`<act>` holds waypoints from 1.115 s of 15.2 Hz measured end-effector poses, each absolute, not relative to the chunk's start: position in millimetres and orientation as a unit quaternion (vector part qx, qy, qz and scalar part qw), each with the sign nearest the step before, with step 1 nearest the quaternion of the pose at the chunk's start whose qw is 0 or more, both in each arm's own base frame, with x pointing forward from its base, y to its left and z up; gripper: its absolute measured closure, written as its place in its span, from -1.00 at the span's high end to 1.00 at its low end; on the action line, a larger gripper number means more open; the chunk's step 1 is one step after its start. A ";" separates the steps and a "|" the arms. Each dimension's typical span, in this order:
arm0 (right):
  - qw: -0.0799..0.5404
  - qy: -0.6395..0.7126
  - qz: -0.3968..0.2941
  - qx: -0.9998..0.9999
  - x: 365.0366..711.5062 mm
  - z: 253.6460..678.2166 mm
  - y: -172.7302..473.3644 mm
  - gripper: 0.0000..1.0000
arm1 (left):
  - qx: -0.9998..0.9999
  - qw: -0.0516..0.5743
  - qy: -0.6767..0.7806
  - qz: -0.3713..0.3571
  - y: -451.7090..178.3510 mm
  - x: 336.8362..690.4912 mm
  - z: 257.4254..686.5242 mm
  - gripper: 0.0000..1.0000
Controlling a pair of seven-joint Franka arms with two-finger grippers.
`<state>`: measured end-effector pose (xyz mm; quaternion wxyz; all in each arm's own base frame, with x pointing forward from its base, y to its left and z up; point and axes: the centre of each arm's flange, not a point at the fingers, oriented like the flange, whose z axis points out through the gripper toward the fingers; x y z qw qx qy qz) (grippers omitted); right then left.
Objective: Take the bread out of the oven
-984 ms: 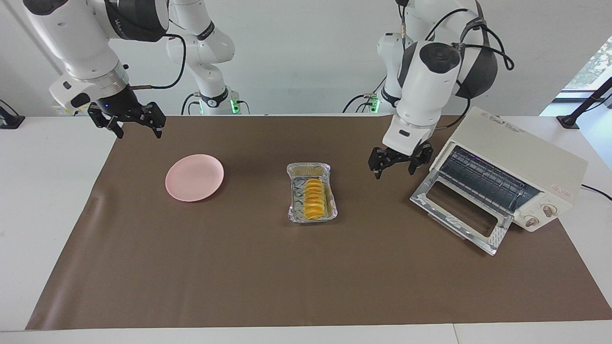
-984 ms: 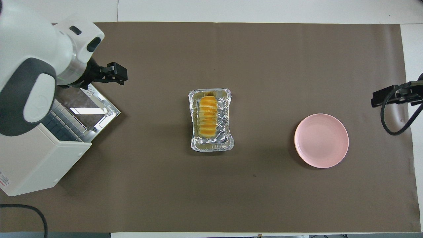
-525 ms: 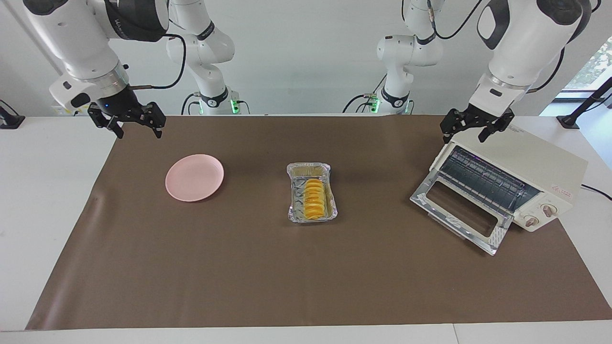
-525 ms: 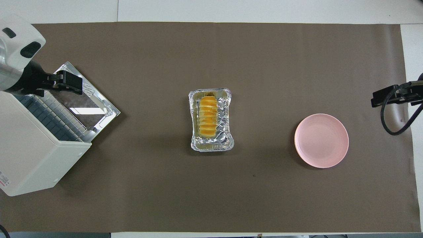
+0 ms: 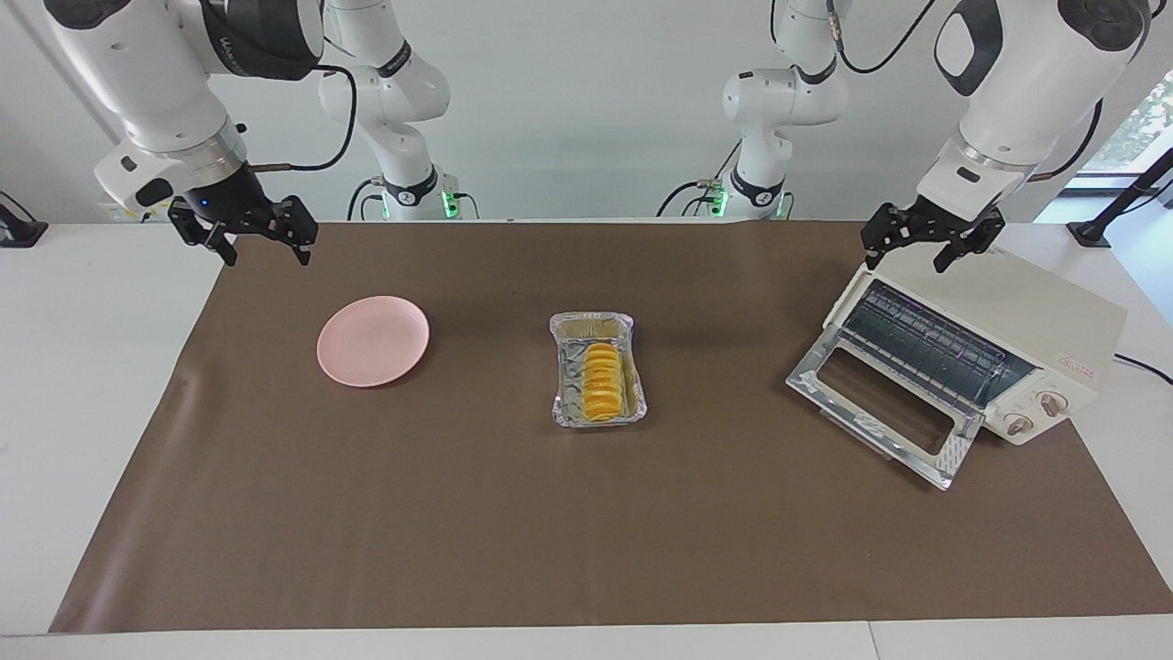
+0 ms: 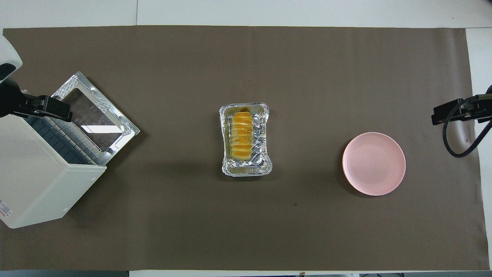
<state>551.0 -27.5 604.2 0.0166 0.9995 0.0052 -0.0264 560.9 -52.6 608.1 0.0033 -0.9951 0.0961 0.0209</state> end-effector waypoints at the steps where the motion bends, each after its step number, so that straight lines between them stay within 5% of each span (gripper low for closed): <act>1: 0.017 0.005 -0.026 0.999 551.0 604.2 -27.5 1.00 | -0.994 0.003 0.104 0.021 -51.1 561.0 608.1 1.00; 11: 0.015 0.003 -0.010 1.000 553.9 602.3 -30.1 1.00 | -0.994 0.003 0.104 0.014 -42.9 560.4 613.2 1.00; 17: -0.010 0.060 0.036 0.998 556.0 536.8 44.1 1.00 | -0.996 0.003 0.088 0.011 -49.9 560.4 613.7 1.00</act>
